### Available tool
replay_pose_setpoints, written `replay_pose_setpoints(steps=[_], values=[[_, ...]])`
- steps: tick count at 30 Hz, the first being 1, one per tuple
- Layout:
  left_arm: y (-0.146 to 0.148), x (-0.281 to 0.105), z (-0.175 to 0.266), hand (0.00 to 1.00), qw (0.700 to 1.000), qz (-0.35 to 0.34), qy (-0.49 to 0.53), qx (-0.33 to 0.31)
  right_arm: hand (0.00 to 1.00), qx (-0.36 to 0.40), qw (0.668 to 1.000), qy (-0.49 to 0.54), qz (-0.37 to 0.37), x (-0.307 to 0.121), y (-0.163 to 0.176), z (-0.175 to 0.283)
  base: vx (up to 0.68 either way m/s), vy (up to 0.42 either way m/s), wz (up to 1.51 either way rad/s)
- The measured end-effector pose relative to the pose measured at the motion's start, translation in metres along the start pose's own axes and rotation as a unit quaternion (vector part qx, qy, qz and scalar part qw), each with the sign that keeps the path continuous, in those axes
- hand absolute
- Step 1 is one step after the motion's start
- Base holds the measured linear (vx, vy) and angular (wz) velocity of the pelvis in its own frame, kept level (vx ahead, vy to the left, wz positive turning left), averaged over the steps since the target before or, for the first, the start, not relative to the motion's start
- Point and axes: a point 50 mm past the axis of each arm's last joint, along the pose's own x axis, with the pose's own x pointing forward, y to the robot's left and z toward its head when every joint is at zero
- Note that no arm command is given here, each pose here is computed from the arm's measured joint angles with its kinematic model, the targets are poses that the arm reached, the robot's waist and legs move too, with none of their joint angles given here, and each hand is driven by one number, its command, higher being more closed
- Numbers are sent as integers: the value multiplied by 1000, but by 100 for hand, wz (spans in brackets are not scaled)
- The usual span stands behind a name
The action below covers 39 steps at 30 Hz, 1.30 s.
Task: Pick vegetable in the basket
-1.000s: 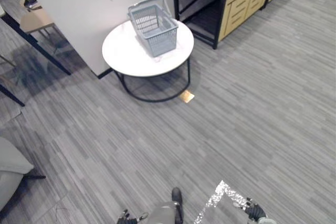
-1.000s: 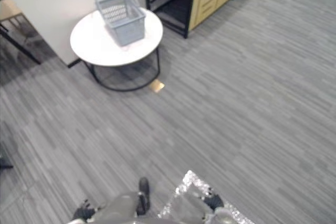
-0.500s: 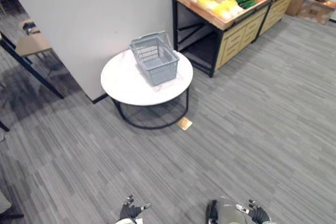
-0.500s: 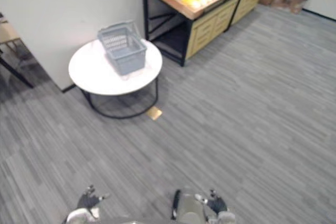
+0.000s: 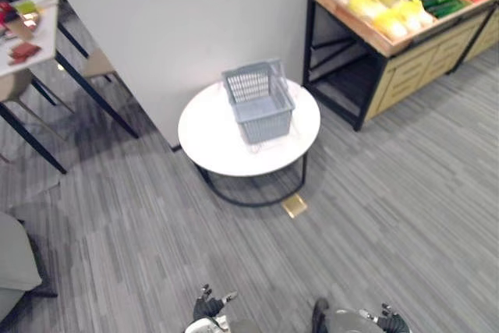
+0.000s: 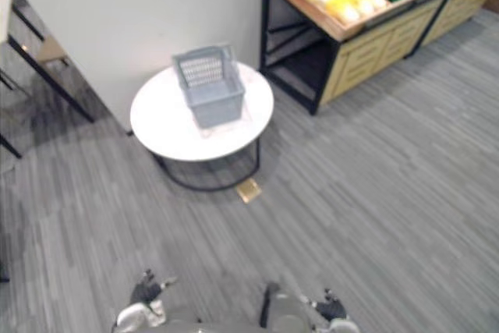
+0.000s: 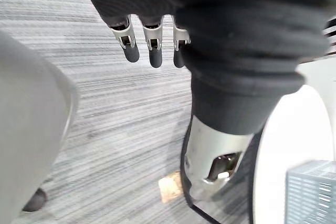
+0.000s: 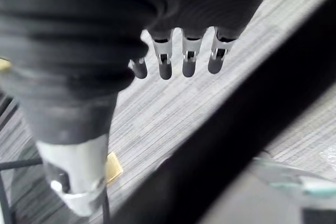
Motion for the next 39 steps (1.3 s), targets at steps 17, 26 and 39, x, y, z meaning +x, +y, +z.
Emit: replay_pose_setpoints(steps=[17, 26, 39], values=[[22, 2, 4, 0, 999, 14, -4, 43, 0, -31, 998, -34, 47, 3, 30, 22, 360, 232, -13], [23, 3, 9, 0, 997, -2, -14, 77, 0, -52, 994, -80, 54, 6, 31, 46, 271, 86, -16], [1, 0, -2, 0, 999, -19, 4, 48, 0, -90, 990, -94, 44, 11, 16, 62, 304, -325, -2]])
